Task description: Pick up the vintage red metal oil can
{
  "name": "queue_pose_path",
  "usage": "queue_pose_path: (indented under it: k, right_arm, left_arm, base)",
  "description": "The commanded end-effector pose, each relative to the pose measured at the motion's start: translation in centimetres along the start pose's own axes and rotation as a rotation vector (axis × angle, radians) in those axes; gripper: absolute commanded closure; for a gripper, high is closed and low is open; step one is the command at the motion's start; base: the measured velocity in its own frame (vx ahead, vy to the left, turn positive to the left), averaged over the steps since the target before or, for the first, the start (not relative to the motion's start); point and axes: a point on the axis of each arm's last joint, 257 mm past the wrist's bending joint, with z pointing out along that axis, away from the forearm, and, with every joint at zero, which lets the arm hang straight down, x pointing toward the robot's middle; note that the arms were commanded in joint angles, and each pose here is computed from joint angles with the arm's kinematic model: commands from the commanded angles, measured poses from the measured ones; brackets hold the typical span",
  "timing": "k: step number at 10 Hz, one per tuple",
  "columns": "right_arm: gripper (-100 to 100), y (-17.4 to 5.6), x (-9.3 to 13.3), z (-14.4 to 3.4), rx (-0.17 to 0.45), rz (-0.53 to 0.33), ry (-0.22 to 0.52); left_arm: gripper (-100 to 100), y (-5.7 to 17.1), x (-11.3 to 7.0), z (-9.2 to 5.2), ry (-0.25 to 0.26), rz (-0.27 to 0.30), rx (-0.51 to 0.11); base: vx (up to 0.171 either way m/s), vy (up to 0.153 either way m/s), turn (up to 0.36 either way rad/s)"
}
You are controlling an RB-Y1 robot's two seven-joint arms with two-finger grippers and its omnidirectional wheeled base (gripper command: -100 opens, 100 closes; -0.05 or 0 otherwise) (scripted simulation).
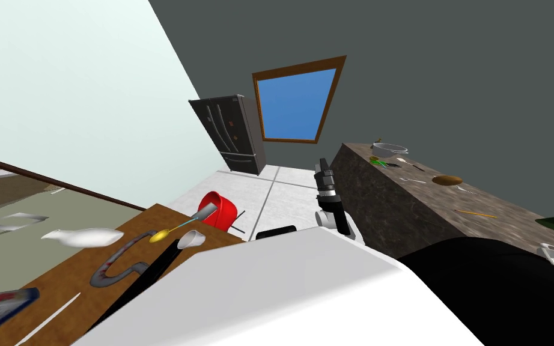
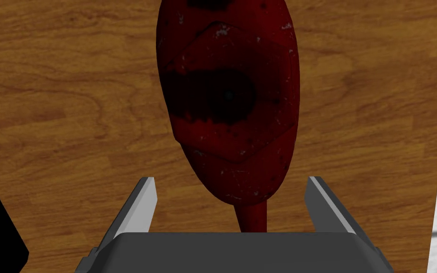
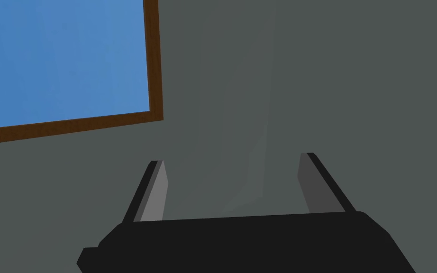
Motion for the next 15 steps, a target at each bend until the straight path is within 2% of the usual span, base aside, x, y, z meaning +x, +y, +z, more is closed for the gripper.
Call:
queue_pose_path:
  k: [1, 2, 3, 4, 5, 6, 8, 9, 11, 12, 15]
  right_arm:
    - [0, 0.0, 0.0, 0.0, 0.000, 0.000, 0.000]
    - [0, 0.0, 0.0, 0.0, 0.000, 0.000, 0.000]
    - [0, 0.0, 0.0, 0.0, 0.000, 0.000, 0.000]
    - [0, 0.0, 0.0, 0.0, 0.000, 0.000, 0.000]
    - [0, 0.0, 0.0, 0.0, 0.000, 0.000, 0.000]
    - [0, 0.0, 0.0, 0.0, 0.000, 0.000, 0.000]
    - [0, 0.0, 0.0, 0.0, 0.000, 0.000, 0.000]
    - [0, 0.0, 0.0, 0.0, 0.000, 0.000, 0.000]
    - [0, 0.0, 0.0, 0.0, 0.000, 0.000, 0.000]
    - [0, 0.0, 0.0, 0.0, 0.000, 0.000, 0.000]
    - [0, 0.0, 0.0, 0.0, 0.000, 0.000, 0.000]
  left_arm:
    - [-100, -1.6, 2.2, 0.6, 0.004, 0.013, 0.003]
    - [-100, -2.3, 3.3, 1.0, 0.000, 0.011, 0.003]
    - [-100, -2.5, 3.4, 1.0, -0.003, 0.006, 0.002]
    - [-100, -3.4, 4.8, 1.4, -0.005, 0.009, 0.005]
    - [-100, -3.4, 4.8, 1.4, -0.005, 0.009, 0.005]
    - [-100, -4.4, 6.3, 1.7, -0.008, 0.020, 0.011]
    - [-100, -4.4, 6.3, 1.7, -0.008, 0.012, 0.011]
    - [-100, -5.4, 7.7, 2.0, -0.011, 0.016, 0.018]
    - [-100, -5.3, 7.4, 1.9, -0.010, 0.015, 0.016]
    - [100, -5.3, 7.4, 1.9, -0.011, 0.014, 0.016]
    - [100, -5.2, 7.4, 1.9, -0.010, 0.012, 0.014]
  base:
    - [-0.119, -0.002, 0.036]
    - [-0.147, -0.012, 0.036]
    - [-0.099, 0.003, 0.005]
    - [-0.080, 0.002, -0.008]
    - [-0.061, 0.001, -0.003]
    - [-0.072, -0.007, 0.024]
    - [-0.049, 0.000, 0.006]
    - [-0.044, 0.004, 0.010]
    - [-0.035, 0.005, 0.011]
    - [0.000, 0.000, 0.000]
    - [0.000, 0.000, 0.000]
